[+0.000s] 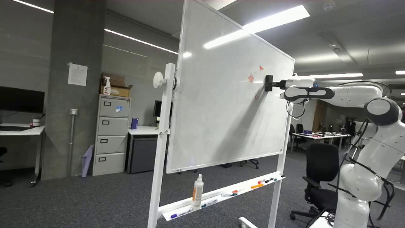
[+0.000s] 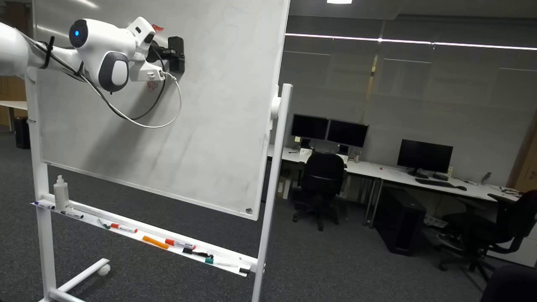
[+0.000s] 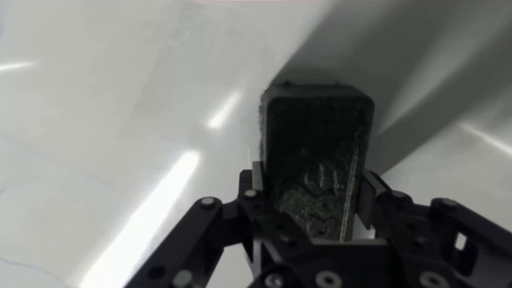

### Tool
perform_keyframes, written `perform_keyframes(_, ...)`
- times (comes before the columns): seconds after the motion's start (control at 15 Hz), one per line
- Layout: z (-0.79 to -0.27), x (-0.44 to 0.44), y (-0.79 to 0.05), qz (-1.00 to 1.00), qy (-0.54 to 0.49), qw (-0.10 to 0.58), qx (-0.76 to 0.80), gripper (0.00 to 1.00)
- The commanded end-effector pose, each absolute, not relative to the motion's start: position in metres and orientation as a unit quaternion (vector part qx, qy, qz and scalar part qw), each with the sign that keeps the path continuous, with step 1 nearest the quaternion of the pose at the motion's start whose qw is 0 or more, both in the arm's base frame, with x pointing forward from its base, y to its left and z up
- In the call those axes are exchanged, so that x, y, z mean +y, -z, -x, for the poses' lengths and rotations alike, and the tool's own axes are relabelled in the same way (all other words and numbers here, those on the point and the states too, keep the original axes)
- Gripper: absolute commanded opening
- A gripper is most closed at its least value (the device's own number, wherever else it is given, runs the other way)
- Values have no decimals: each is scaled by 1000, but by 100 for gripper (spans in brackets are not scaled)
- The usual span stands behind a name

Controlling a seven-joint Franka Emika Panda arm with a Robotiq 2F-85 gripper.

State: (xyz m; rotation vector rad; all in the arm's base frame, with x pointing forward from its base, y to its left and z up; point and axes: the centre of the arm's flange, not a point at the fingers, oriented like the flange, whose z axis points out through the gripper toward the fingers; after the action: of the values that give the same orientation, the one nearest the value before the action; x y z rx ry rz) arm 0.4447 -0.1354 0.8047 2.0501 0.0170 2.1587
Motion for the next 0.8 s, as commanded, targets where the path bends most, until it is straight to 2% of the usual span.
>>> perform_keyframes(0.0, -466, -95, -775, -710, -699, 76, 41, 31)
perform_keyframes(0.73, -463, -102, -775, -713, -697, 61, 35, 31)
